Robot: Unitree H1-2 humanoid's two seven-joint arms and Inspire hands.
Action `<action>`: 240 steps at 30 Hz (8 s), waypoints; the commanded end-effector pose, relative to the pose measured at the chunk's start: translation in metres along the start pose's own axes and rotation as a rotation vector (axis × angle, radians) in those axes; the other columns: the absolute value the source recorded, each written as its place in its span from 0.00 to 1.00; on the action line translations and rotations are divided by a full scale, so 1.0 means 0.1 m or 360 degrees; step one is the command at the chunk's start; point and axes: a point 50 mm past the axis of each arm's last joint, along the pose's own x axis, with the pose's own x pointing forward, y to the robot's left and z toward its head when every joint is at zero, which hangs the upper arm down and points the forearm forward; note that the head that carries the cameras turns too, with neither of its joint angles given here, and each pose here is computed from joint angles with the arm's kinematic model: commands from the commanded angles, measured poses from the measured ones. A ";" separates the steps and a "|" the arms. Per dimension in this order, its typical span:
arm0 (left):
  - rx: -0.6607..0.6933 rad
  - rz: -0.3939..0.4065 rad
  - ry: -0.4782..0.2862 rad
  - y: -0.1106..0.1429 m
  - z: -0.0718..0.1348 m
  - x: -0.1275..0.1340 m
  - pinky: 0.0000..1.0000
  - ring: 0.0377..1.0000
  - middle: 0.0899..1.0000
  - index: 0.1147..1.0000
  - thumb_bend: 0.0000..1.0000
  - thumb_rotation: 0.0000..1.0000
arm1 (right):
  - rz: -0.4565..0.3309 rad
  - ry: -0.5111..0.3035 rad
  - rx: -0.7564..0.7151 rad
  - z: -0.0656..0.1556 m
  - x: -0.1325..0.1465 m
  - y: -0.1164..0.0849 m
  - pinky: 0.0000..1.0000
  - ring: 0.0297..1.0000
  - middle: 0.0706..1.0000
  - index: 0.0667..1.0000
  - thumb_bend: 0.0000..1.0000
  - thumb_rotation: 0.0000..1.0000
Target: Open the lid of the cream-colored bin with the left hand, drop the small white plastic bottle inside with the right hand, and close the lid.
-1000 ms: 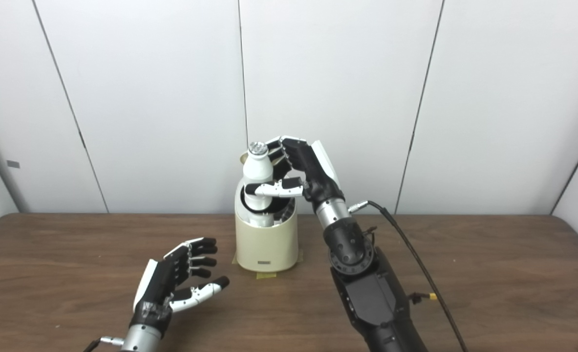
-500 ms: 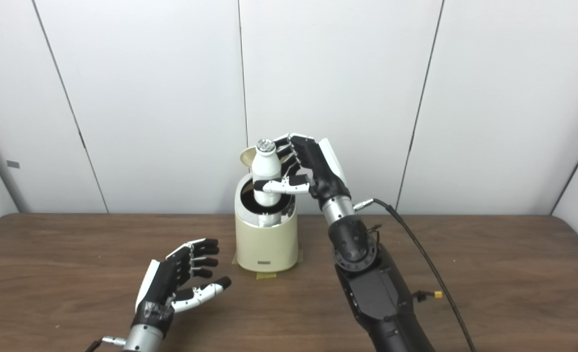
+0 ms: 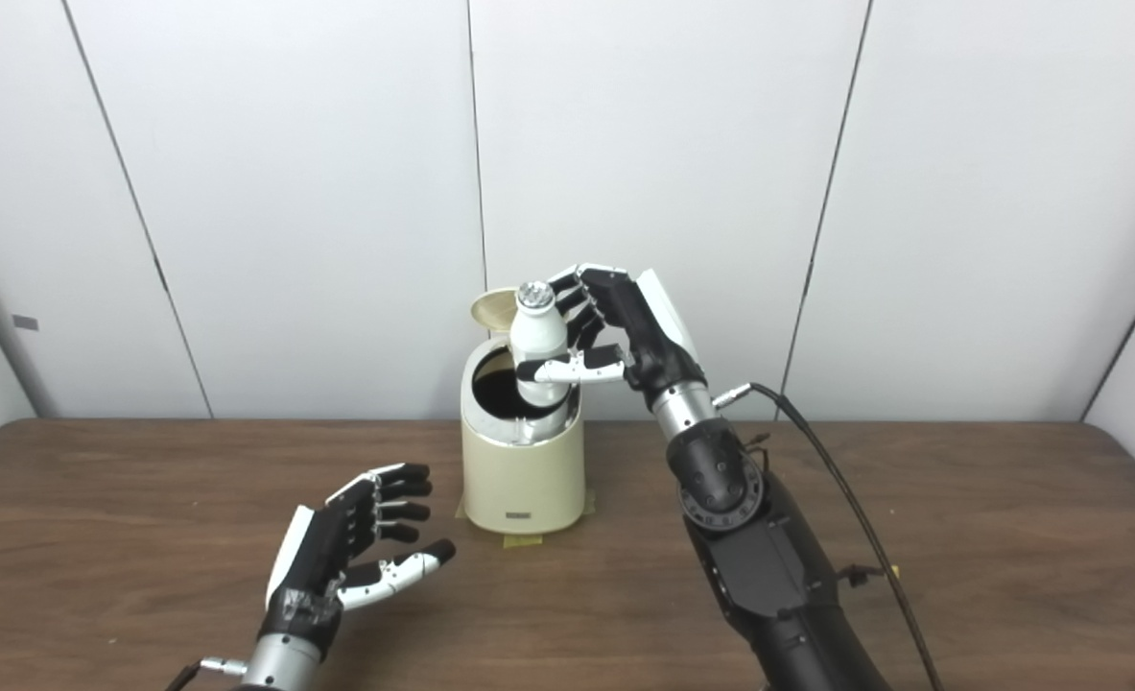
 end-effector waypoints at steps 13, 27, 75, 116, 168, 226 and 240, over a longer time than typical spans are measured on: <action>-0.0004 0.0013 -0.0124 -0.02 0.21 0.10 0.61 0.66 0.70 0.72 0.67 0.00 | -0.0004 -0.0302 -0.0121 0.16 0.15 -0.12 0.41 0.40 0.43 0.48 0.50 0.00; -0.0003 0.0009 -0.0120 -0.01 0.22 0.10 0.61 0.66 0.69 0.71 0.68 0.00 | 0.0139 -0.0131 -0.0184 0.13 0.11 -0.13 0.40 0.42 0.58 0.59 0.52 0.00; 0.0016 -0.0017 -0.0137 0.03 0.21 0.09 0.62 0.67 0.71 0.71 0.68 0.00 | -0.0207 0.0286 0.0579 -0.67 -1.55 -0.45 0.47 0.53 0.70 0.75 0.85 0.14; 0.0866 -0.0306 -0.0497 0.25 1.91 1.71 0.99 1.00 1.00 0.96 0.93 0.46 | -0.0276 0.0290 0.0781 -0.46 -1.88 -0.15 0.50 0.60 0.75 0.78 0.87 0.22; 0.1652 -0.0794 -0.0626 0.12 1.86 1.44 1.00 1.00 0.82 0.78 0.90 0.43 | -0.0270 0.0265 0.0758 -0.35 -1.82 -0.05 0.48 0.59 0.73 0.77 0.85 0.23; 0.1100 -0.0241 -0.0838 0.24 1.51 0.79 0.71 0.85 0.82 0.79 0.72 0.31 | -0.0281 0.0278 0.0769 -0.23 -1.80 -0.08 0.47 0.58 0.72 0.76 0.88 0.24; 0.0038 0.0049 -0.0289 0.48 0.49 0.08 0.62 0.71 0.75 0.79 0.66 0.24 | -0.0299 0.0266 0.0760 -0.25 -1.83 -0.11 0.46 0.58 0.71 0.76 0.85 0.22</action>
